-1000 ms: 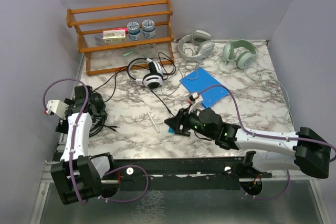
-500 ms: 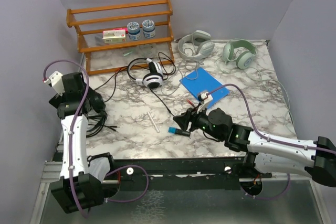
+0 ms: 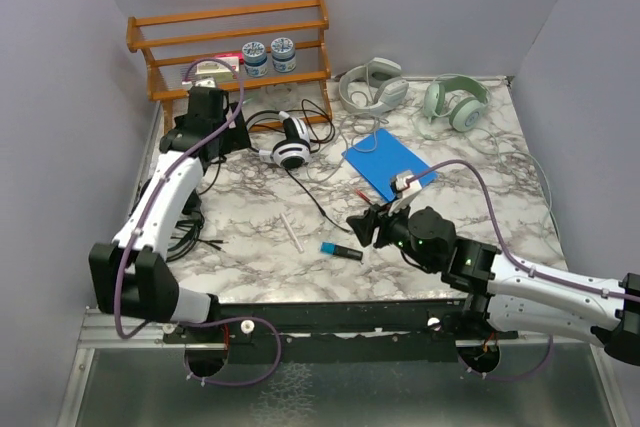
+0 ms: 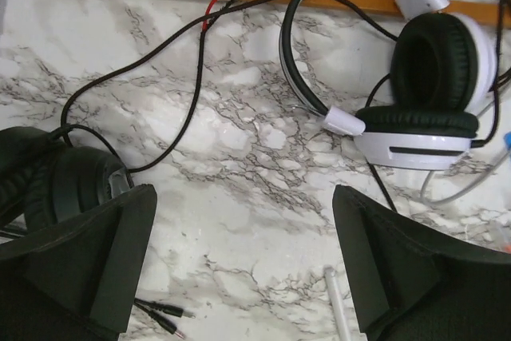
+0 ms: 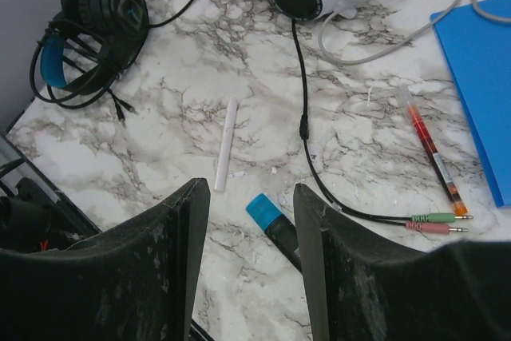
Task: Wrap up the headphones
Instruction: Pick up the headphones from the center of the board.
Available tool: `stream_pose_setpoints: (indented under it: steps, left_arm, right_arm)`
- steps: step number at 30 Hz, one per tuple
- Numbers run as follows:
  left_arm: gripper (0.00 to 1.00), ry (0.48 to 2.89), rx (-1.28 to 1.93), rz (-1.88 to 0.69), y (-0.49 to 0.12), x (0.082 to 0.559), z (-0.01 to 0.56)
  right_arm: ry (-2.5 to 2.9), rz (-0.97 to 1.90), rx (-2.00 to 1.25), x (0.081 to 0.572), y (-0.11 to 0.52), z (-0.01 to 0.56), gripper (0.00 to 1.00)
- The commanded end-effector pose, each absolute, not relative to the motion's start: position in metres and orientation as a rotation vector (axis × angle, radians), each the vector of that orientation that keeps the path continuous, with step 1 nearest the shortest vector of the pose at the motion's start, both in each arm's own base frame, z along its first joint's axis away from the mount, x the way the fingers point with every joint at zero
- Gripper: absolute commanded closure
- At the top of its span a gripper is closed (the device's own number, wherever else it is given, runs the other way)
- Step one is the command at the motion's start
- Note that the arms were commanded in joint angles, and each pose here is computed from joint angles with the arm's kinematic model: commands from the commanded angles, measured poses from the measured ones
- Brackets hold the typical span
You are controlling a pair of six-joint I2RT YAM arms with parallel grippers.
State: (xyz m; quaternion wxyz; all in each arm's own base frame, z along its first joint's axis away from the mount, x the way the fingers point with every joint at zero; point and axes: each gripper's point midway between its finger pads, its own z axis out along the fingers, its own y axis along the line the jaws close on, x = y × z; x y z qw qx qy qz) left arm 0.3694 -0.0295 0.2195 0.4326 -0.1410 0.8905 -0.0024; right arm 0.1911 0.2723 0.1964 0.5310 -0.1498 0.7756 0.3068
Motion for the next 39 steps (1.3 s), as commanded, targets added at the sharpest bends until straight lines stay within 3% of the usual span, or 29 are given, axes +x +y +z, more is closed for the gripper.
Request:
stream_pose_setpoints:
  steps: [1,4,7,14,21,29,33,36,39]
  left_arm:
    - [0.01,2.269,-0.256,0.03,-0.032,0.396,0.209]
    - [0.01,2.16,-0.401,0.13,-0.013,0.412,0.215]
    - [0.01,2.108,-0.343,0.095,-0.017,0.42,0.209]
    - [0.01,2.21,-0.238,-0.038,-0.046,0.438,0.165]
    - [0.01,2.208,-0.374,-0.077,-0.052,0.467,0.142]
    - [0.12,2.264,-0.448,0.071,-0.037,0.49,0.089]
    - [0.22,2.331,-0.384,0.039,-0.047,0.502,0.06]
    - [0.45,2.394,-0.341,-0.018,-0.06,0.505,0.045]
    - [0.61,2.368,-0.39,0.148,-0.047,0.498,0.056]
  right_arm:
    - [1.815,0.684,-0.314,0.196,0.259,0.214,0.44]
    - [1.835,0.669,-0.314,0.194,0.253,0.21,0.44]
    - [1.837,0.674,-0.315,0.192,0.251,0.211,0.44]
    - [1.823,0.659,-0.286,0.191,0.238,0.217,0.44]
    - [1.785,0.671,-0.245,0.19,0.227,0.227,0.44]
    - [1.766,0.654,-0.23,0.192,0.221,0.247,0.44]
    - [1.752,0.637,-0.23,0.193,0.216,0.252,0.44]
    - [1.749,0.626,-0.234,0.194,0.216,0.252,0.44]
    - [1.752,0.62,-0.237,0.195,0.218,0.253,0.44]
